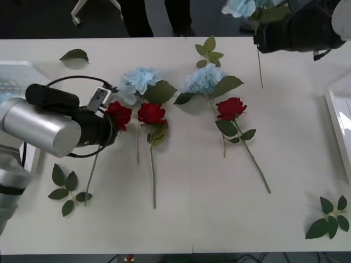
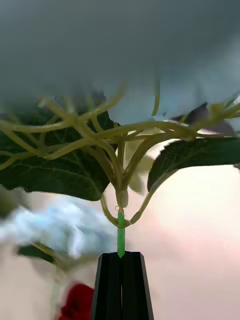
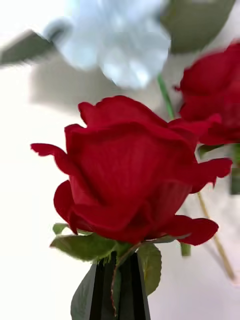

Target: Place the red flowers into the right box and the blue flowers into the left box. If a person shows an open palm, hand one flower to the person first, then continue sorting.

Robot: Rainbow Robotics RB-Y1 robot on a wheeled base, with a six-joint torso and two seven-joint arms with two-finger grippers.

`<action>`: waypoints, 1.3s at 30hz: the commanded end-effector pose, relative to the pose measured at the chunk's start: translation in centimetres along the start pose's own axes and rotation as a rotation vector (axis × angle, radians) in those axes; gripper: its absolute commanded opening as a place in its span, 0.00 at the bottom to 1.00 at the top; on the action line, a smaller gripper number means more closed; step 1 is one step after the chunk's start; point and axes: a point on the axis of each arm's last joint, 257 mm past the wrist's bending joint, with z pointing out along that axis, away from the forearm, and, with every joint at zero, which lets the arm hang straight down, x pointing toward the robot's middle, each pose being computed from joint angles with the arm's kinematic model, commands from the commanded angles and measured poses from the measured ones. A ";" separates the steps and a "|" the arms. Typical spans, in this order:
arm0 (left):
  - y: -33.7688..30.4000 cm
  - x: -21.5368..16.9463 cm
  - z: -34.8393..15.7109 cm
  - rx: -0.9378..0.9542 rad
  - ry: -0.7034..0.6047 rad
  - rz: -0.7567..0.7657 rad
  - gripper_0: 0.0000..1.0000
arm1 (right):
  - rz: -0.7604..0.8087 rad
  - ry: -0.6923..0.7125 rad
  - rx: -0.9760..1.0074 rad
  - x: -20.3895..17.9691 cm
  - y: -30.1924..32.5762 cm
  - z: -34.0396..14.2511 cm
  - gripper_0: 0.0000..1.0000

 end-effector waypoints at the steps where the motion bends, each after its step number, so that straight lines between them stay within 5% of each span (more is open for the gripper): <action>1: 0.8 -1.5 -4.0 0.019 -0.024 0.019 0.00 | -0.048 -0.168 -0.194 -6.3 7.2 -1.1 0.00; 15: 0.5 -2.2 -6.9 0.116 -0.059 -0.035 0.00 | -0.176 -0.358 -0.517 -9.2 16.7 -3.6 0.00; 33: 3.8 0.9 -1.7 -0.032 -0.012 0.009 0.00 | -0.195 -0.266 -0.447 -6.3 12.1 -2.6 0.00; 34: 4.1 0.9 -1.3 -0.041 -0.017 0.011 0.07 | -0.198 -0.268 -0.452 -6.3 12.2 -2.7 0.00; 35: 4.3 0.9 -1.0 -0.049 -0.023 0.014 0.41 | -0.204 -0.269 -0.456 -6.3 12.3 -2.8 0.00; 37: 4.4 0.8 -0.7 -0.055 -0.030 0.018 0.82 | -0.212 -0.273 -0.464 -6.3 12.6 -2.8 0.00; 39: 4.4 0.8 -0.7 -0.054 -0.031 0.019 1.00 | -0.215 -0.276 -0.471 -6.4 12.6 -3.0 0.00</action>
